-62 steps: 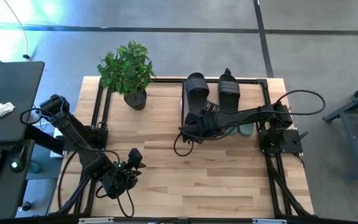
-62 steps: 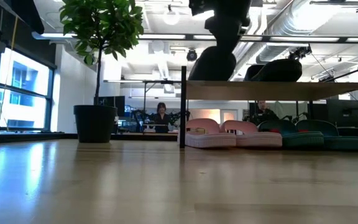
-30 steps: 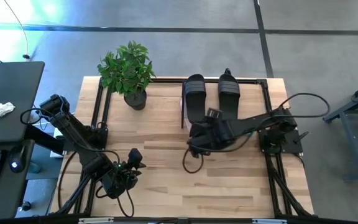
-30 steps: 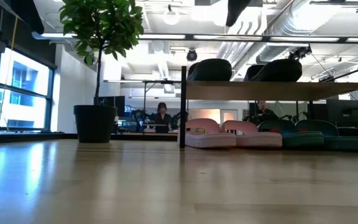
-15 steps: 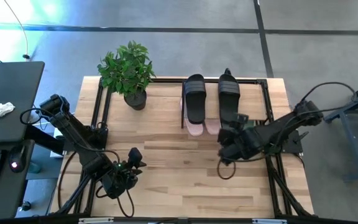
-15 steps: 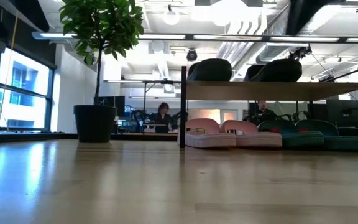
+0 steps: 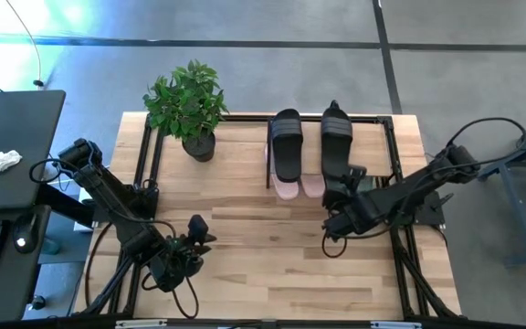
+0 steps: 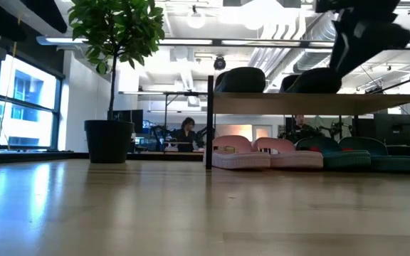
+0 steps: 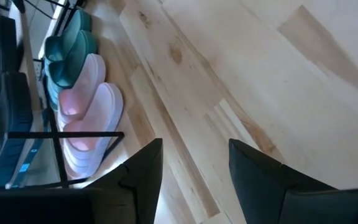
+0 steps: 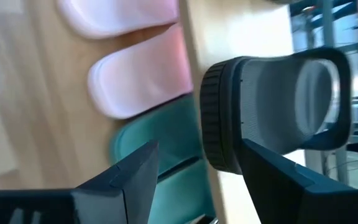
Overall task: Pick and place slides into the shelf
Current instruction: Return to Home Position
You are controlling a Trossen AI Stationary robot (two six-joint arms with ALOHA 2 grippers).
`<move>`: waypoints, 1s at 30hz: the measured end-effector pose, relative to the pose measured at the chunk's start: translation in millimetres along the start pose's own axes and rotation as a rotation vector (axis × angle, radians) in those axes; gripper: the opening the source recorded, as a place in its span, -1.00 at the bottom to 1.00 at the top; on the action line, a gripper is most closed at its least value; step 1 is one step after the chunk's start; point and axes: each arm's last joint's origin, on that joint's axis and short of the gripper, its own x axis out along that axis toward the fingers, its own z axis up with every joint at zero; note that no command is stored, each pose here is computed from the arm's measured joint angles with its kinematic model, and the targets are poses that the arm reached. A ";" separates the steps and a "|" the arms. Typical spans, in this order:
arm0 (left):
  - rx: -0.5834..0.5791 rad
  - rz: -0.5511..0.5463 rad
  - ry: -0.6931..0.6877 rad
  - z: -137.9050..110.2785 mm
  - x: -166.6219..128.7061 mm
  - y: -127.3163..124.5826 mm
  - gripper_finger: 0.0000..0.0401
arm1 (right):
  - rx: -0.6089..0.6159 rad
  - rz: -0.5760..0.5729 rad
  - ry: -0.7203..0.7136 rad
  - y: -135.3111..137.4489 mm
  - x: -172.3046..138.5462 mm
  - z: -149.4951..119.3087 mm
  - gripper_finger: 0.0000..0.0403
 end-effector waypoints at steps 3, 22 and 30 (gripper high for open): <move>0.000 0.006 0.001 0.0 0.0 0.2 -0.17 | -0.005 -0.044 -0.023 -0.6 1.4 1.6 0.06; 0.001 0.017 0.002 -0.1 0.1 0.6 -0.17 | 0.039 -0.064 0.005 -10.5 13.3 8.8 0.06; 0.000 0.016 0.002 -0.1 0.0 0.5 -0.17 | 0.049 -0.018 0.001 -13.6 22.2 18.9 0.05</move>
